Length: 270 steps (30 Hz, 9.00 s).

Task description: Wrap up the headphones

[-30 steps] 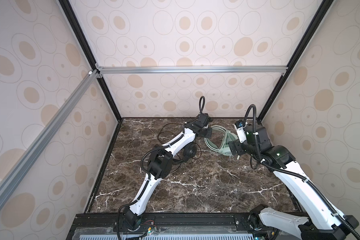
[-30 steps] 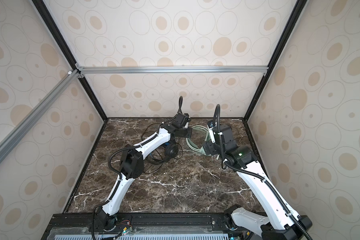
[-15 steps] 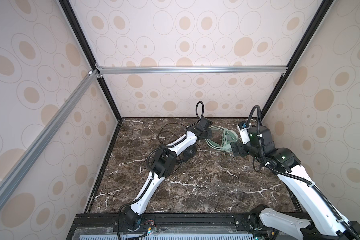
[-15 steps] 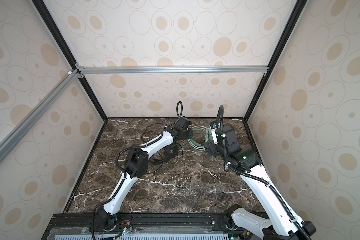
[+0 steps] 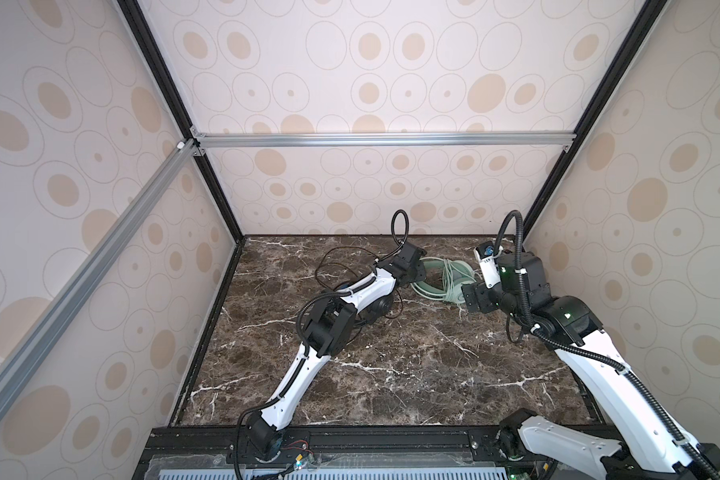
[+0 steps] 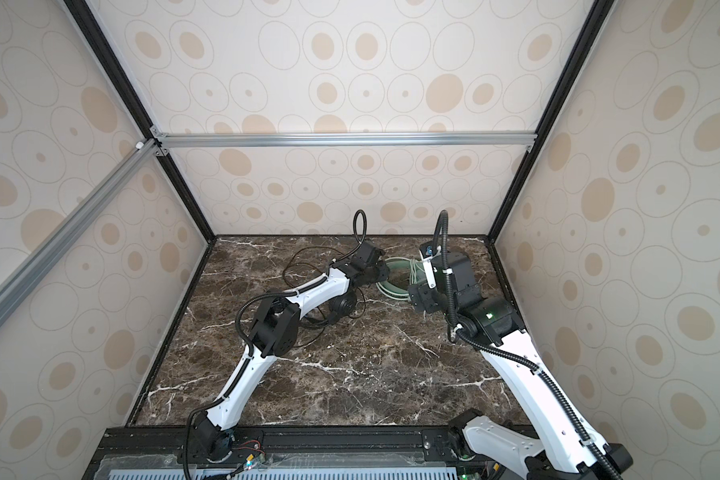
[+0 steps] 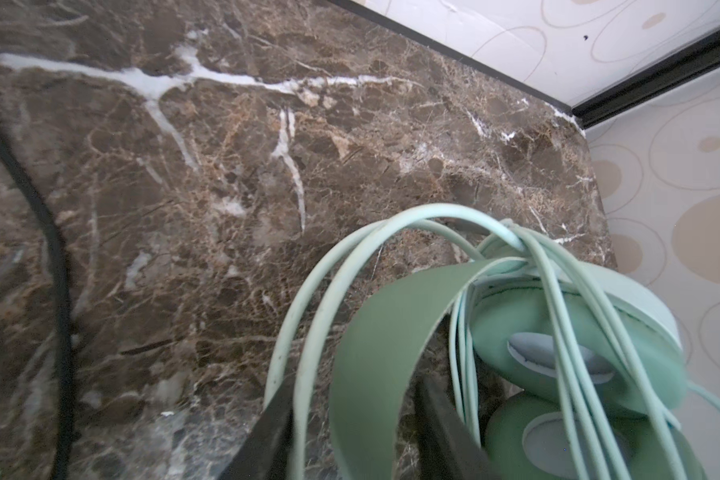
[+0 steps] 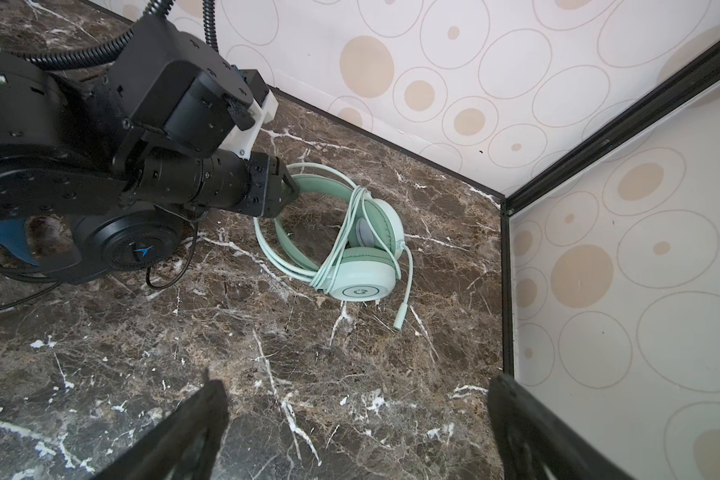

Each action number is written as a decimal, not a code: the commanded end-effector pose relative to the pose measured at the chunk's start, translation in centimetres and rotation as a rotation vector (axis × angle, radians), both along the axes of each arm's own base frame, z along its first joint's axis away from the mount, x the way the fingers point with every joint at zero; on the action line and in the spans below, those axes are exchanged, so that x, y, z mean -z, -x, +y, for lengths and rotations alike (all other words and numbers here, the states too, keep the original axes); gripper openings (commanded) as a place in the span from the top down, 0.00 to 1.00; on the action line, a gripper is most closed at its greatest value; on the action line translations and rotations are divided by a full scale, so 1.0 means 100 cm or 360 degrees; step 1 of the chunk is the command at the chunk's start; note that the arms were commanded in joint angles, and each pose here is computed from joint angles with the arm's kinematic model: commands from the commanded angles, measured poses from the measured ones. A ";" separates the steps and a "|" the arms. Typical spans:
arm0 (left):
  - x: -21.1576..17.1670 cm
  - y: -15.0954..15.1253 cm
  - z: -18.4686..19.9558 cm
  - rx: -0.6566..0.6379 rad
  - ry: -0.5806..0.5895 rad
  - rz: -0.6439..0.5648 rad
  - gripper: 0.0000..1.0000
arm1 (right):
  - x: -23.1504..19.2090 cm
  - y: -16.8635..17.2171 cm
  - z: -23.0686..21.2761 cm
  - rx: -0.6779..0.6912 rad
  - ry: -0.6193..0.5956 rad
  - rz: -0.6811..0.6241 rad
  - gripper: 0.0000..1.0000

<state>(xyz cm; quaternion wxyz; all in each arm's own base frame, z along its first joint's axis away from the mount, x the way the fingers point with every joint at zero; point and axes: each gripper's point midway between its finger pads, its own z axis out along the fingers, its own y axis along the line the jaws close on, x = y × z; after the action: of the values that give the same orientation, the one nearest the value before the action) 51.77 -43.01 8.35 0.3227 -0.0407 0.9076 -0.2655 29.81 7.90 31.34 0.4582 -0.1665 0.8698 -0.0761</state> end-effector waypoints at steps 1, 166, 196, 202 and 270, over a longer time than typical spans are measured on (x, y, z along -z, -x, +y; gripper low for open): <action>-0.038 -0.003 0.002 -0.0022 0.0009 -0.0106 0.43 | -0.004 0.002 -0.006 0.0020 0.0017 -0.0028 0.00; -0.497 0.180 0.233 0.0019 0.0683 -0.1179 1.00 | -0.022 -0.035 0.186 -0.1169 -0.1191 -0.0251 0.48; -0.422 0.136 0.336 -0.0847 0.0354 -0.1162 1.00 | 0.003 0.059 0.109 -0.1092 -0.0098 -0.0004 1.00; -0.389 0.122 0.325 -0.0698 0.0026 -0.1153 1.00 | -0.043 0.070 0.100 -0.1114 0.0348 -0.0102 1.00; -0.476 0.273 0.189 0.0718 0.0713 -0.1518 1.00 | -0.099 -0.037 0.147 -0.0855 -0.0644 -0.0308 0.77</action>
<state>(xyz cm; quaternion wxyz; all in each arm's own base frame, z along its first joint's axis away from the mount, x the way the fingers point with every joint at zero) 26.54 -25.44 49.39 0.5653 0.2388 0.6432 -0.4579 33.57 21.55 38.54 0.5282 -0.3070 0.7775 0.1488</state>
